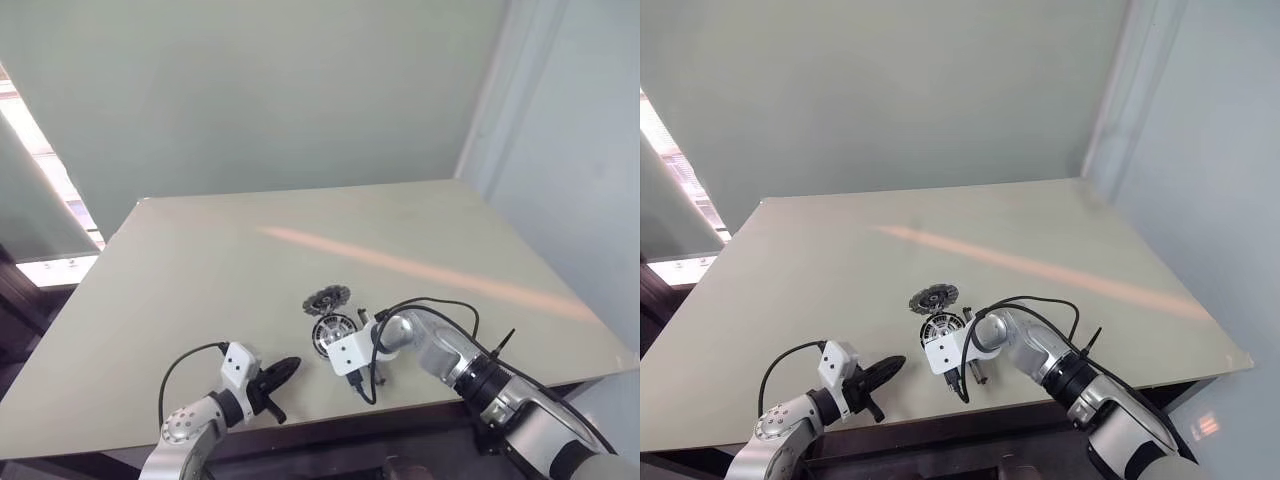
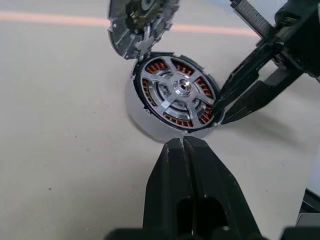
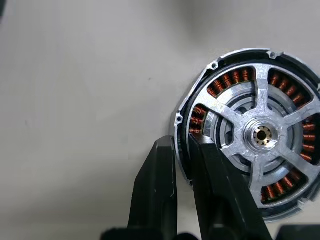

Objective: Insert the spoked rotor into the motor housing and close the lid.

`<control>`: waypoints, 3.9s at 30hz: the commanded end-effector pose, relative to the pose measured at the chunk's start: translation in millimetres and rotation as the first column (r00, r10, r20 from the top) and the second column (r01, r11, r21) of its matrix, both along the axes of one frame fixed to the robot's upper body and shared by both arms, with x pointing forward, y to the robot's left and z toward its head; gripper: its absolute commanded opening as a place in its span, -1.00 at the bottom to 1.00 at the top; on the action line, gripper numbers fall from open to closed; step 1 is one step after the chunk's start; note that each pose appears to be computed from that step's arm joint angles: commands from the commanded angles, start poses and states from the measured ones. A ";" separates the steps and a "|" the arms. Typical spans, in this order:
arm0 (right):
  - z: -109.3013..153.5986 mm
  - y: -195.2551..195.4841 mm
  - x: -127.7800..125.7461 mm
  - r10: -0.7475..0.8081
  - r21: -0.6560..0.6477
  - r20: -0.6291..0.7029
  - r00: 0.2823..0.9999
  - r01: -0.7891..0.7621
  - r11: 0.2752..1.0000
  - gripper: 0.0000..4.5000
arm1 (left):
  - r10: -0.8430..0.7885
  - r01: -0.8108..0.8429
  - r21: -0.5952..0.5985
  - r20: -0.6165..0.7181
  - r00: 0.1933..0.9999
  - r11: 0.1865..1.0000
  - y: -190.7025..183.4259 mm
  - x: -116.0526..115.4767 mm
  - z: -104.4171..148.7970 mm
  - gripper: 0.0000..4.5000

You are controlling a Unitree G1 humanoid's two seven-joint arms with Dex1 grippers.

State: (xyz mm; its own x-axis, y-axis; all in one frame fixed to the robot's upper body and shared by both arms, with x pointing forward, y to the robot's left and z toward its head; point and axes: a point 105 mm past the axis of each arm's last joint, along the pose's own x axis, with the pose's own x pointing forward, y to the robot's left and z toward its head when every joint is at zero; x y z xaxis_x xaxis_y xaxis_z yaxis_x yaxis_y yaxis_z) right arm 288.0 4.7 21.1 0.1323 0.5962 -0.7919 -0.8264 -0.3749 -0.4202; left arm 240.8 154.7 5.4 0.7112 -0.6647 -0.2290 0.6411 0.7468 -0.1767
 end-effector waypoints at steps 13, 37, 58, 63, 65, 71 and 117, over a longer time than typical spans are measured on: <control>36.2 26.8 -12.3 -0.394 0.147 -0.163 0.904 0.417 0.897 -0.96 | 0.094 -0.096 0.029 0.082 0.992 0.995 28.6 8.8 16.6 -1.00; 34.0 63.6 -19.6 -0.709 0.152 -0.507 0.490 0.861 0.486 -0.96 | 0.146 -0.148 0.020 0.081 0.986 0.989 30.6 4.9 14.7 -1.00; 39.3 83.4 -36.3 -0.616 0.108 -0.628 0.475 0.838 0.536 -0.96 | 0.131 -0.132 0.012 0.075 0.989 0.991 22.3 6.3 12.0 -1.00; 45.4 89.7 -38.3 -0.563 0.131 -0.680 0.470 0.833 0.538 -0.96 | 0.125 -0.126 0.012 0.073 0.989 0.992 21.0 6.3 11.4 -1.00; 47.3 91.4 -38.1 -0.547 0.135 -0.698 0.462 0.835 0.533 -0.96 | 0.123 -0.124 0.013 0.072 0.990 0.992 20.8 6.4 11.3 -1.00; 43.7 90.8 -32.2 -0.560 0.112 -0.721 0.408 0.866 0.487 -0.96 | 0.117 -0.119 0.016 0.073 0.990 0.993 20.2 7.3 11.3 -1.00; 177.8 -35.0 64.9 -0.679 0.794 -0.139 0.720 0.491 0.358 0.99 | 0.145 -0.145 -0.011 0.079 0.986 0.989 28.3 -0.6 13.7 -1.00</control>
State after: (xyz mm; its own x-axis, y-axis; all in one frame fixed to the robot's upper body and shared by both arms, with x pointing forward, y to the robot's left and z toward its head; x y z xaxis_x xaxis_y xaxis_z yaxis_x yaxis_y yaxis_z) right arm 346.1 -16.1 172.8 0.7277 0.6790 -0.0976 -0.6616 0.6572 -0.3611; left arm 235.9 184.1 2.7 0.8071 -0.5464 -0.2236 0.5206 0.8373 -0.1668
